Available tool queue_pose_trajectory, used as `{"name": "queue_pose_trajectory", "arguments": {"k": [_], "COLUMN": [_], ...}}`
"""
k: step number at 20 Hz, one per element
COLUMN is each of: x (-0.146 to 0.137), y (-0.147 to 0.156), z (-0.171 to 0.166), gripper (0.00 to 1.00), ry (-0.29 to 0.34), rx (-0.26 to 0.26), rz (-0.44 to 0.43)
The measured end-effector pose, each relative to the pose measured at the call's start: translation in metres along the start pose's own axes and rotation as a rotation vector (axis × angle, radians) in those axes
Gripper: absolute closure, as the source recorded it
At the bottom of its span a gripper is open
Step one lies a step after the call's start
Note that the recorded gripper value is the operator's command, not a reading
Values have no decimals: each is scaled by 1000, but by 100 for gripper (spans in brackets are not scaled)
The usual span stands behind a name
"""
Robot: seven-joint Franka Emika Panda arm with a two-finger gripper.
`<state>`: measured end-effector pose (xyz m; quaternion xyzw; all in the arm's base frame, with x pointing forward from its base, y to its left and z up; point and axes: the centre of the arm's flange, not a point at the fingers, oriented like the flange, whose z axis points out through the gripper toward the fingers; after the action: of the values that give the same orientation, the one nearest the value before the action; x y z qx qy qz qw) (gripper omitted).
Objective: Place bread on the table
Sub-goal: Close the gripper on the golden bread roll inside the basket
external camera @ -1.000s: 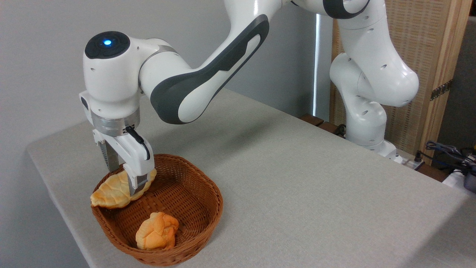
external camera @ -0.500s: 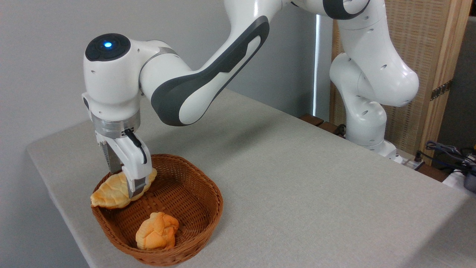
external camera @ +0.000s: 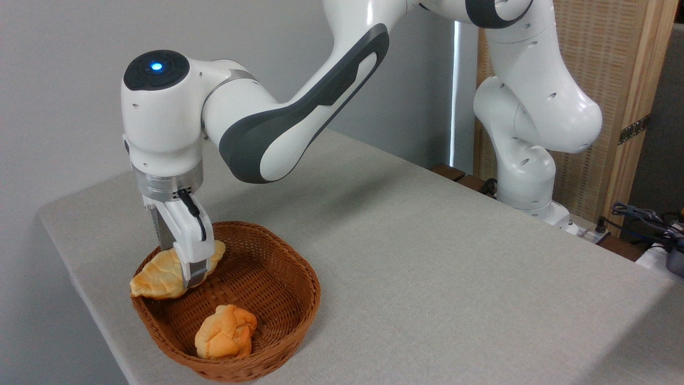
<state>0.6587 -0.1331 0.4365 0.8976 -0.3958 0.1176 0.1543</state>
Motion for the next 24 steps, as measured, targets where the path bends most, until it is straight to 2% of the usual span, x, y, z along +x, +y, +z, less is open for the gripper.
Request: {"name": "queue_pose_trajectory", "arguments": {"k": [1,2,4,5,8,20,24], "x": [0,0,-1,-1,-1,-5,-6], "y": [0,0,-1,-1,-2,-8,-10], "z": [0,1,2,3,6,3,2], "gripper": [2,10,16,27,44,49,57], "ry": [0,-1,-3,-4,-6,13,15], "rx": [0,-1,-2,-3,-6,-18,-18], "rz": [-8,-19,-29,-32,-47,-73,-78]}}
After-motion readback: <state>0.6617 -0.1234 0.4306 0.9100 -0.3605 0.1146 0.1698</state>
